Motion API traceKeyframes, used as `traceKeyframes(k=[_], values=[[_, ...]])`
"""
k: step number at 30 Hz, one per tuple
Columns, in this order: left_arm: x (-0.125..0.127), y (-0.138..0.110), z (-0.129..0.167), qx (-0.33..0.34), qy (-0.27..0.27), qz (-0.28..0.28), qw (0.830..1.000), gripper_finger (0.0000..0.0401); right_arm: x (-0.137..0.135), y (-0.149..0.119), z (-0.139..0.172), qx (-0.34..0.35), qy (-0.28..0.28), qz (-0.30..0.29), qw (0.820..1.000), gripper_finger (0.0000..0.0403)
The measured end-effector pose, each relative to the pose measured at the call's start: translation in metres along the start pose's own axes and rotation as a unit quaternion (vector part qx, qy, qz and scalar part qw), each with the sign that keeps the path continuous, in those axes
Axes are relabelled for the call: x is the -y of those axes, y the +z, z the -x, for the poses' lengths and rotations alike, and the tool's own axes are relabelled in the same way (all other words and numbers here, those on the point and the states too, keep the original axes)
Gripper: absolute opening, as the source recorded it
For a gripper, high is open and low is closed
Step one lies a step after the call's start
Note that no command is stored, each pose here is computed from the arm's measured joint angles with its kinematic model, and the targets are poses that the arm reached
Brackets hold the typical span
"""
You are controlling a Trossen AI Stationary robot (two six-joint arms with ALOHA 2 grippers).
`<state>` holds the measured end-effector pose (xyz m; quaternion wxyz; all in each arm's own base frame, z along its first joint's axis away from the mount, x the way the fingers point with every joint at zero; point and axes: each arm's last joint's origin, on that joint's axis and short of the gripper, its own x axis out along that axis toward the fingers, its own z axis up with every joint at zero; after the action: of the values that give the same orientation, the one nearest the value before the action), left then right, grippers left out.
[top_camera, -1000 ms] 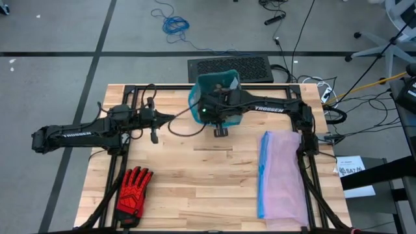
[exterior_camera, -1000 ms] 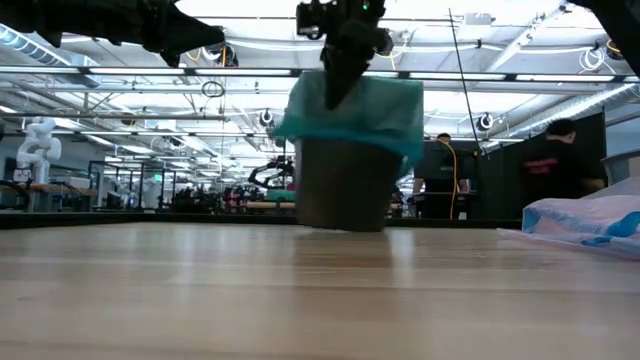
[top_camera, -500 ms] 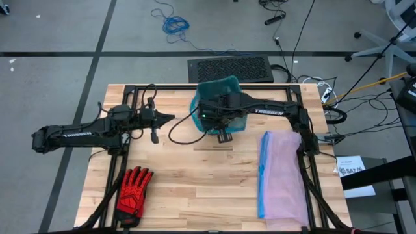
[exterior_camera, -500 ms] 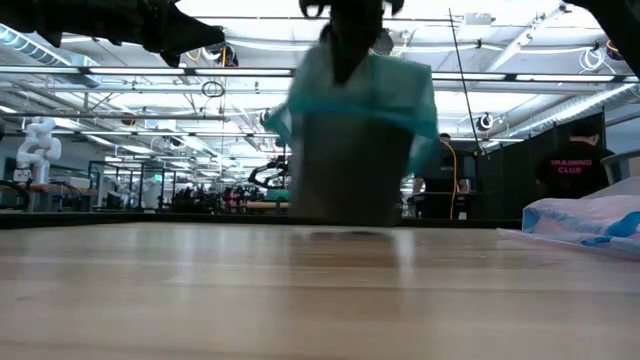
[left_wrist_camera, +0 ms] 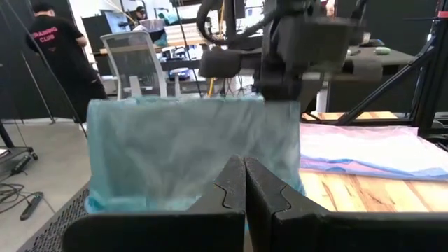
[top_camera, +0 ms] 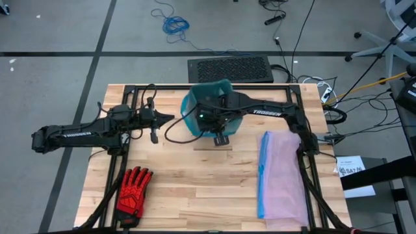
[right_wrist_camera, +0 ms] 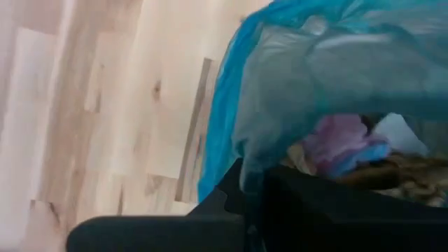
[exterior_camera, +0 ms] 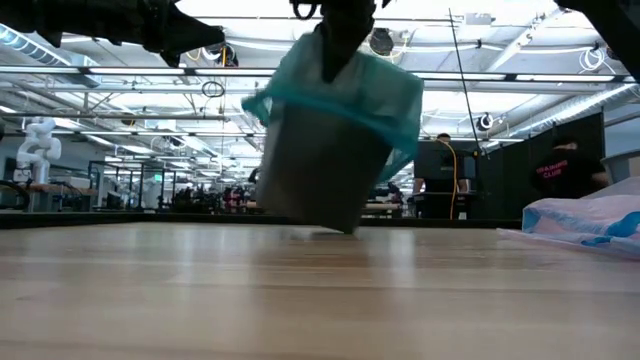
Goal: Place trash/remove bag and relplace
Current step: Remove the blue trash bag from the trash bin
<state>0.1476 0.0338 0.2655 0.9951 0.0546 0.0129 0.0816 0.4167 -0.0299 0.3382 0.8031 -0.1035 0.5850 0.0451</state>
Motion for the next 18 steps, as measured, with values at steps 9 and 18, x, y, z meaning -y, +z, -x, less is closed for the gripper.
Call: traceKeyframes(k=[9,18], values=[[0.000,-0.002,0.000,-0.011,-0.001,0.001,1.000,0.0000,0.002,0.011,-0.012,0.021,-0.044,0.025,0.999,0.0089],[0.000,-0.002,0.000,-0.011,-0.001,0.001,1.000,0.0000,0.002,0.020,0.010,0.075,-0.064,0.042,0.994,0.0199]])
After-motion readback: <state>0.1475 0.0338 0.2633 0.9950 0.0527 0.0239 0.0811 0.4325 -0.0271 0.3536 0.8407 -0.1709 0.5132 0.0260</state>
